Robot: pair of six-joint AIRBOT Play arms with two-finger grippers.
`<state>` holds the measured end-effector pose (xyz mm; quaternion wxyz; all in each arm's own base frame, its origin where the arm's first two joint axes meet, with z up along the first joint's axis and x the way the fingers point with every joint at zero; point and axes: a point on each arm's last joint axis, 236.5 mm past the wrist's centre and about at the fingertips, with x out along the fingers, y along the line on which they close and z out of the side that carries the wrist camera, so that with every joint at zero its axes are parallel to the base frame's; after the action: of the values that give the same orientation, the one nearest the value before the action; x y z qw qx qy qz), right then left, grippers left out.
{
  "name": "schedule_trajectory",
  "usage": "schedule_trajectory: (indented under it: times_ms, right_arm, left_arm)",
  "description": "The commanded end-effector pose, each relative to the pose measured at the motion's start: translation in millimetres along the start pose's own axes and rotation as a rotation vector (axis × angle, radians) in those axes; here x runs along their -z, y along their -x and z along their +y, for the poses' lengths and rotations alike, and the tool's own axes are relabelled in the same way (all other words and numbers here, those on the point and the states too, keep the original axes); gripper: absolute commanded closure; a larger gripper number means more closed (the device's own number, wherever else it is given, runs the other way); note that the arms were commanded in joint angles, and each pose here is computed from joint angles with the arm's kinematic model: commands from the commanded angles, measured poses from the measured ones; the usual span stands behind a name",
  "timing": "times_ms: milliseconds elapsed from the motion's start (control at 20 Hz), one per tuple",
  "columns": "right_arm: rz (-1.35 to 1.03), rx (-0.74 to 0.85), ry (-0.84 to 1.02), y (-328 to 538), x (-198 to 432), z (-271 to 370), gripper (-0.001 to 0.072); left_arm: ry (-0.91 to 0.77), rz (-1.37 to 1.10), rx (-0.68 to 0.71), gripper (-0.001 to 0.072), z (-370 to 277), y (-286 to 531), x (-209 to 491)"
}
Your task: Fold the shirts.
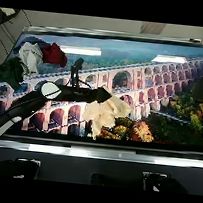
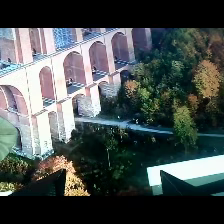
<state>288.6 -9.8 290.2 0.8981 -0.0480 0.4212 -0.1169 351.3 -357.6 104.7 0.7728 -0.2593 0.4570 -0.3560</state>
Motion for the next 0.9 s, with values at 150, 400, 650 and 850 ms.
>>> schedule_trajectory:
  times_ms: [150, 400, 650, 850]
  right_arm:
    - [0.014, -0.116, 0.009, -121, -56, 54, 0.0035]
    - [0.574, -0.634, -0.372, -214, 16, 82, 0.0040]
    - [0.807, -0.689, -0.232, -240, 68, 102, 0.0035]
    - [0.743, -0.596, -0.157, -262, 66, 113, 0.0036]
  left_arm:
    - [-0.047, 0.091, -0.192, -0.0001, 78, 67, -43]
    - [0.071, 0.326, -0.411, 0.0000, 177, 119, 18]
    - [0.299, 0.288, -0.351, 0.0000, 214, 59, 82]
    - [0.387, 0.257, -0.321, 0.0002, 221, 29, 92]
